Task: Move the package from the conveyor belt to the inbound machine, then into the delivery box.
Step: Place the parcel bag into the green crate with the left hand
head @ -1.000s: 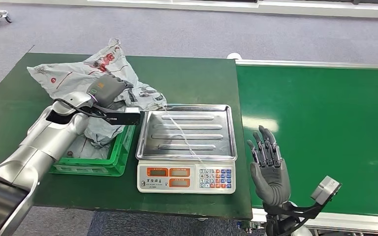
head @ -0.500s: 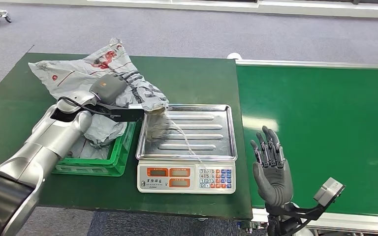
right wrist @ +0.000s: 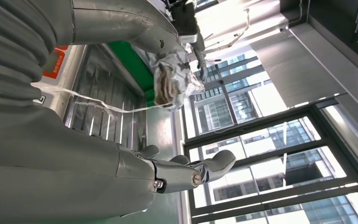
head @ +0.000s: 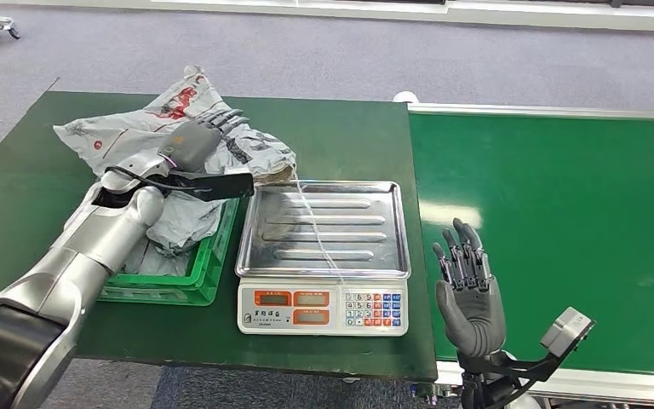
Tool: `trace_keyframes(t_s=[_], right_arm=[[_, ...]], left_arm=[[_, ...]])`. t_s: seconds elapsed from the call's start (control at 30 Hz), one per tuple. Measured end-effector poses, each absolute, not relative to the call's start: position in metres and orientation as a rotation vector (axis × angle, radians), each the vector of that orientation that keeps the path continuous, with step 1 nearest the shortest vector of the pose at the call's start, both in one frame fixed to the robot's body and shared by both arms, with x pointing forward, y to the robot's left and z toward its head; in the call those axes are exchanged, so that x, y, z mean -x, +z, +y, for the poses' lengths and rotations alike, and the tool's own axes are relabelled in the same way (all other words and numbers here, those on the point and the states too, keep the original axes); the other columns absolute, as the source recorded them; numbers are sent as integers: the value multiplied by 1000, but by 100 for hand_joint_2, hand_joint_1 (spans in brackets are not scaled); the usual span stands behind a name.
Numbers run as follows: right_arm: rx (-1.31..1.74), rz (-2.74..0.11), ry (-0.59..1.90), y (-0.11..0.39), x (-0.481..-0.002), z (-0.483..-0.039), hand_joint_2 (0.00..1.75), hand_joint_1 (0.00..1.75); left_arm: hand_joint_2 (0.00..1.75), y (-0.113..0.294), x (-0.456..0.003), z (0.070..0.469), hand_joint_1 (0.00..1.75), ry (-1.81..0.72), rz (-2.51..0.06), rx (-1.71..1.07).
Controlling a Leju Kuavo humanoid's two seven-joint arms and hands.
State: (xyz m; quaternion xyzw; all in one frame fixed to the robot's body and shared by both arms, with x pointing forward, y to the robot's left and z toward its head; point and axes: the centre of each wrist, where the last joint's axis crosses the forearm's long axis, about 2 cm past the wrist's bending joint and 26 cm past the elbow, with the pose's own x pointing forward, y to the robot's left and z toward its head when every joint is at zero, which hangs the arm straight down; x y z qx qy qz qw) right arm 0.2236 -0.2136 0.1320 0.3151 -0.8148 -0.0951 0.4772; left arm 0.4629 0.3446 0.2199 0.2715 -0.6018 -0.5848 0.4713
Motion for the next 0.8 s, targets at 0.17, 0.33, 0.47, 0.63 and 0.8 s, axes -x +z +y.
trace_keyframes(t_s=[0.17, 0.33, 0.47, 0.63, 0.8], right_arm=[[-765, -1988, -234, 131, -223, -214, 175, 0], [-765, -1988, -234, 131, -223, -214, 175, 0], [-761, -1987, -233, 131, -224, -213, 175, 0], [-717, -1976, -169, 136, -243, -205, 175, 0], [-705, -1959, -128, 138, -269, -192, 175, 0]], left_arm=[[175, 226, -460, 338, 0, -1340, -1559, -585], [175, 229, -458, 337, 0, -1299, -1611, -553], [175, 228, -449, 325, 0, -1161, -1729, -328], [175, 217, -426, 281, 0, -789, -1865, 345], [175, 189, -399, 230, 0, -552, -1890, 662]])
